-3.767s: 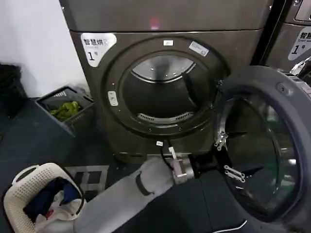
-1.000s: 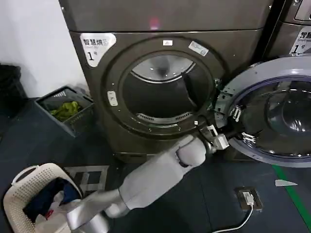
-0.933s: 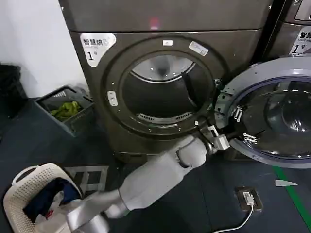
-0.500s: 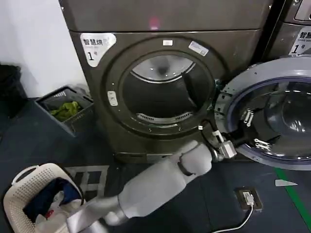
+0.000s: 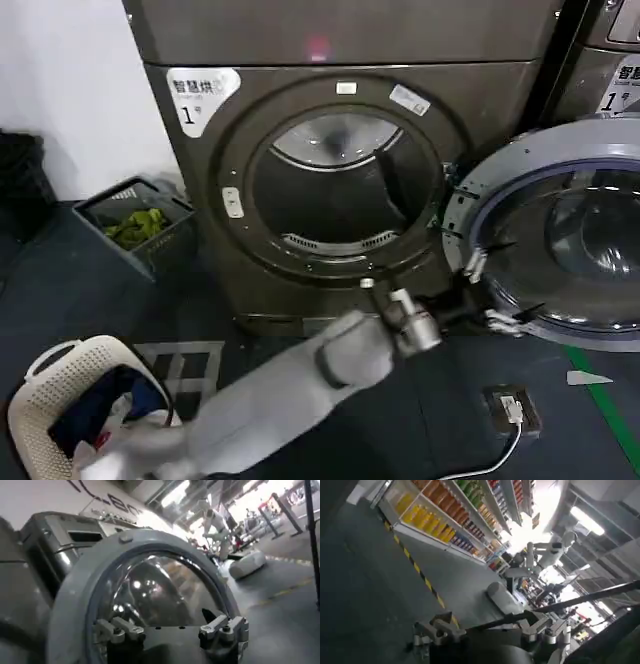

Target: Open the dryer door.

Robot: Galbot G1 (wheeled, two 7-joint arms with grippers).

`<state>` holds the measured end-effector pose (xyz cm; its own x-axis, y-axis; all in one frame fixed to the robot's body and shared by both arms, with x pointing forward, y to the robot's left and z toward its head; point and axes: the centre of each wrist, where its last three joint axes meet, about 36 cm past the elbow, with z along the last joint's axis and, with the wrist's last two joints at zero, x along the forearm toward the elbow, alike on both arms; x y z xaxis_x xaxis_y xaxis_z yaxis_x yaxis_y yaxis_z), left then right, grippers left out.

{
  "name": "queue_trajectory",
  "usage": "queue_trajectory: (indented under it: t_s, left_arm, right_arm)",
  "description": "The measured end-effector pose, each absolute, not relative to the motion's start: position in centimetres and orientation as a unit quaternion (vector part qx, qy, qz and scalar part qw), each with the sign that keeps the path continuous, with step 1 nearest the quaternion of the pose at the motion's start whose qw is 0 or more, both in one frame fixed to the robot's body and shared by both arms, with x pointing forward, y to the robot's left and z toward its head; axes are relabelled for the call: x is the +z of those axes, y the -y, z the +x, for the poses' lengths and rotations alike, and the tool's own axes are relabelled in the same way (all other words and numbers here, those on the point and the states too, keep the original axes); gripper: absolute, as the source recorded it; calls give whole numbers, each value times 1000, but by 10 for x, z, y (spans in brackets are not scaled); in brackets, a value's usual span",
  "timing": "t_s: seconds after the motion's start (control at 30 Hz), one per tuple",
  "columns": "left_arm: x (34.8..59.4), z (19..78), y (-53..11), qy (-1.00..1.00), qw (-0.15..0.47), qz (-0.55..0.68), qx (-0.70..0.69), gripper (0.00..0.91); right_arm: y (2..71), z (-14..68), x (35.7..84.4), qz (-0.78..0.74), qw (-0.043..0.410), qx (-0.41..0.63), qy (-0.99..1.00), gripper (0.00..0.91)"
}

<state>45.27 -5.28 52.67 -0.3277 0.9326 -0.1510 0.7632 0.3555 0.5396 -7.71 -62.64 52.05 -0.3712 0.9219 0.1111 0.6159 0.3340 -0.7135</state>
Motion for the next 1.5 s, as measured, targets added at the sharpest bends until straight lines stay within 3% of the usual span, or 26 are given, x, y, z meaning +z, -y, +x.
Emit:
queue_trajectory:
  t_s: [0.5,0.93,1.23,1.5]
  left_arm:
    - [507,410,-81,-803,165,522,235,907]
    - [492,352,-196,-853,21,446,272,907]
    - [498,335,-239,-881,-101,362,288,907]
    - [483,332,-270,-891,-199,292,284,907]
  right_arm:
    - [634,-73,523,-494,259,293,776,907]
    - [636,-67,521,-492,261,282,781,907]
    - [632,-59,521,-478,260,265,796,907]
    - [634,-55,522,-470,259,265,801,907]
